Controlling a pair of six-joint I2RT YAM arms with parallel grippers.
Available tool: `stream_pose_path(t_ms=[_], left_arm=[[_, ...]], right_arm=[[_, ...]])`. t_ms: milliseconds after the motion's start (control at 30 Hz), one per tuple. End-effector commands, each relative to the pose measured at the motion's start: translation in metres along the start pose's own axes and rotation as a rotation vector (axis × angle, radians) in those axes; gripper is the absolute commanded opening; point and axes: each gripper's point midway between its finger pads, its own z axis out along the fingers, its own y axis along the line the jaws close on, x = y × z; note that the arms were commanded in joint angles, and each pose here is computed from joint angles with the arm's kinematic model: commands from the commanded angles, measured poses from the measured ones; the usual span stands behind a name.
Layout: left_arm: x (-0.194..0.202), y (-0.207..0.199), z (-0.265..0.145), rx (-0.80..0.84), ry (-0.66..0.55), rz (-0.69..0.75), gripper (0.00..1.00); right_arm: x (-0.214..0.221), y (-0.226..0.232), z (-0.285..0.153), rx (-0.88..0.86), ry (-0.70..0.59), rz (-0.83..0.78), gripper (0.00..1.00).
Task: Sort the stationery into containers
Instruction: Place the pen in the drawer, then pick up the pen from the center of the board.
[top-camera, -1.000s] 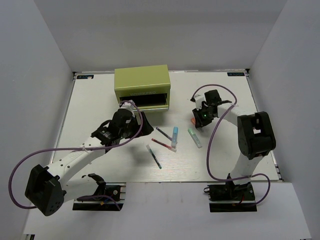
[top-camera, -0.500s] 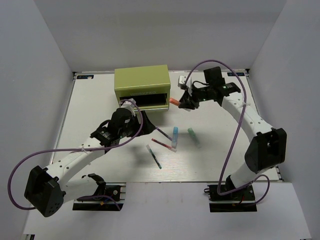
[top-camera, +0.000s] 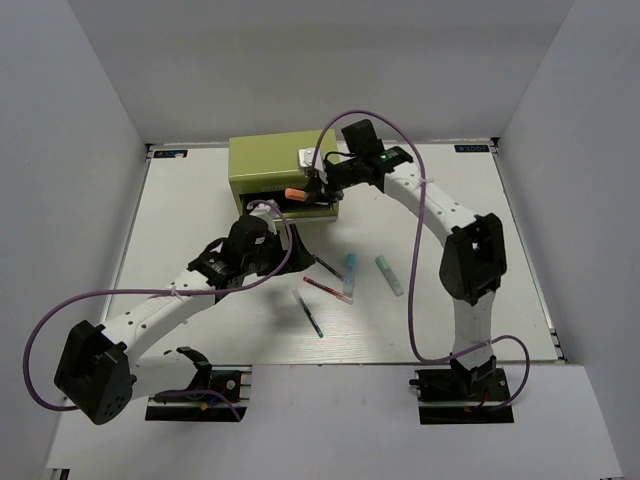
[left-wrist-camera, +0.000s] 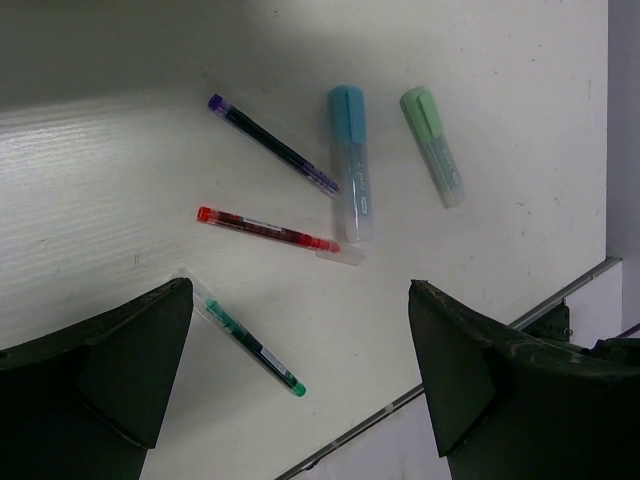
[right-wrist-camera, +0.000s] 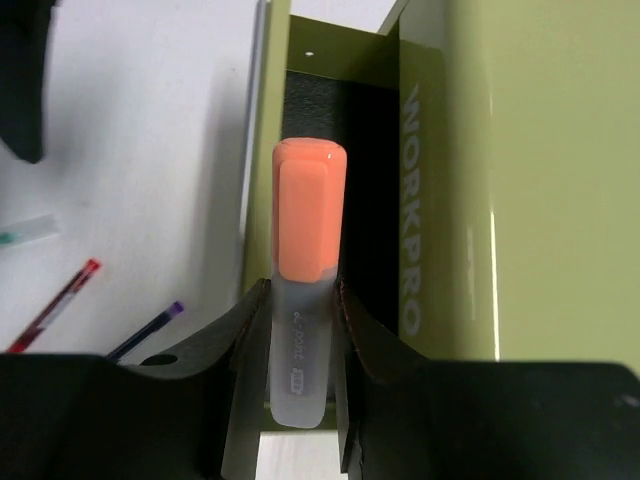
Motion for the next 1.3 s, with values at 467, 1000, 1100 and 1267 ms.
stream_pose_path(t_ms=[467, 1000, 1100, 1267], left_arm=[[-0.017, -0.027, -0.003, 0.078, -0.024, 0.063, 0.99], [-0.004, -0.083, 0.063, 0.147, 0.126, 0.25, 0.54], [0.009, -0.088, 0.077, 0.107, 0.158, 0.286, 0.58], [0.019, -0.089, 0.097, 0.019, 0.2, 0.318, 0.71]], right_arm=[[-0.023, -0.03, 0.003, 0.085, -0.023, -0.071, 0.58], [0.091, -0.046, -0.203, 0.85, 0.242, 0.709, 0.21], [0.133, -0.012, -0.207, 0.799, 0.297, 0.872, 0.32], [0.159, 0.036, -0.211, 0.78, 0.301, 0.943, 0.53]])
